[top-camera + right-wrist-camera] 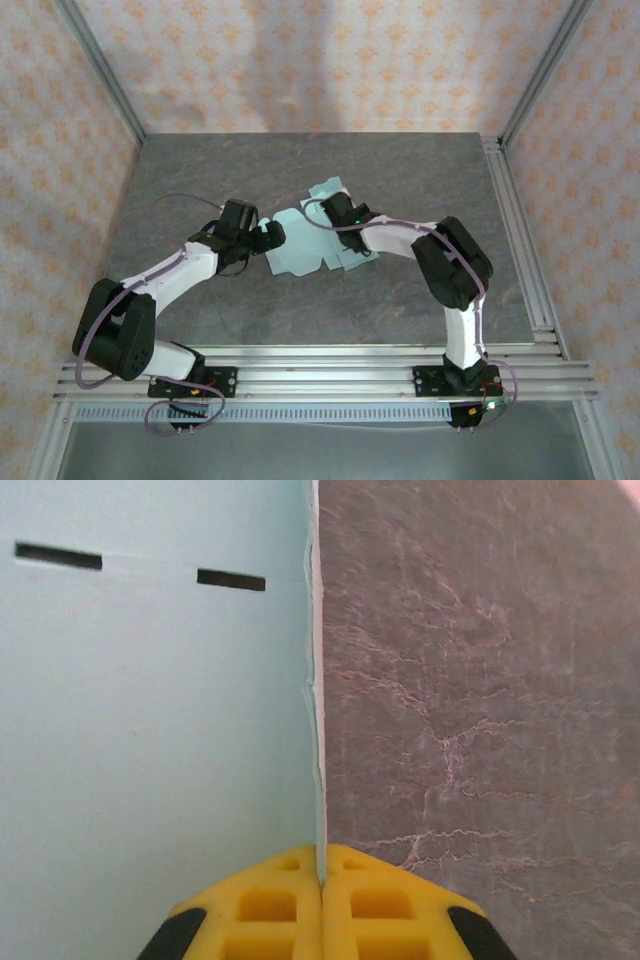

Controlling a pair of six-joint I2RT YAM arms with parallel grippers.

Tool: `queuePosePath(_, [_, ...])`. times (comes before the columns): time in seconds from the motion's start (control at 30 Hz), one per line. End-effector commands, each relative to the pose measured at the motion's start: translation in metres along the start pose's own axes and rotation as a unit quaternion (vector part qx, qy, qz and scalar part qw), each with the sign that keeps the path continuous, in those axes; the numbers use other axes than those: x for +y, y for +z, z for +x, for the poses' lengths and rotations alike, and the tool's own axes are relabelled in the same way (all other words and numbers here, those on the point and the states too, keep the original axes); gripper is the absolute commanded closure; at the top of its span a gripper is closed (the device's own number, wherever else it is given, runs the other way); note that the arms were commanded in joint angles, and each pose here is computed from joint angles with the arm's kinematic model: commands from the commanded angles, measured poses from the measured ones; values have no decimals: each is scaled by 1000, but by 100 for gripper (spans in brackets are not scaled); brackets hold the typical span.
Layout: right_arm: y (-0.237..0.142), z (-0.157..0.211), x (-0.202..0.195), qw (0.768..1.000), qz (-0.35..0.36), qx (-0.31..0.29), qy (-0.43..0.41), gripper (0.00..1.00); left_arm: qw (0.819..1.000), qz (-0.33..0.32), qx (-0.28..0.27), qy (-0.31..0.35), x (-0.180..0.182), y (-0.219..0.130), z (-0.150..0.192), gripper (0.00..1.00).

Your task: Fold the paper box

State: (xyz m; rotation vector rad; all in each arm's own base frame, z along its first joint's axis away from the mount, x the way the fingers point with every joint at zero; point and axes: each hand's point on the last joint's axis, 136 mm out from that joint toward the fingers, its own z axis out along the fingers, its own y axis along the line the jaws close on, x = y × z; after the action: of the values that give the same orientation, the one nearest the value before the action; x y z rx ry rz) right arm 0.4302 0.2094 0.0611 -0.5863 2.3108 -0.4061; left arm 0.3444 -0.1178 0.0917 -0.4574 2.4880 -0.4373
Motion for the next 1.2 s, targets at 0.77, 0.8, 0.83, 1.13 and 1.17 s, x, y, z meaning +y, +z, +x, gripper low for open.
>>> queuePosePath(0.77, [-4,6,-1,998,-34,36,31,100,998,62,1,26,-24,-5,-5,0])
queuePosePath(0.8, [-3,7,-1,999,-17,40,13,100,998,61,2,24,-23,-4,-4,0])
queuePosePath(0.83, [-3,8,0,999,0,44,-12,100,998,61,1,24,-23,-4,-5,0])
queuePosePath(1.13, [-6,2,2,990,93,26,-104,100,998,51,6,25,-20,-2,-3,0])
queuePosePath(1.17, [-7,0,2,992,83,21,-91,100,998,50,6,26,-20,-2,-3,0])
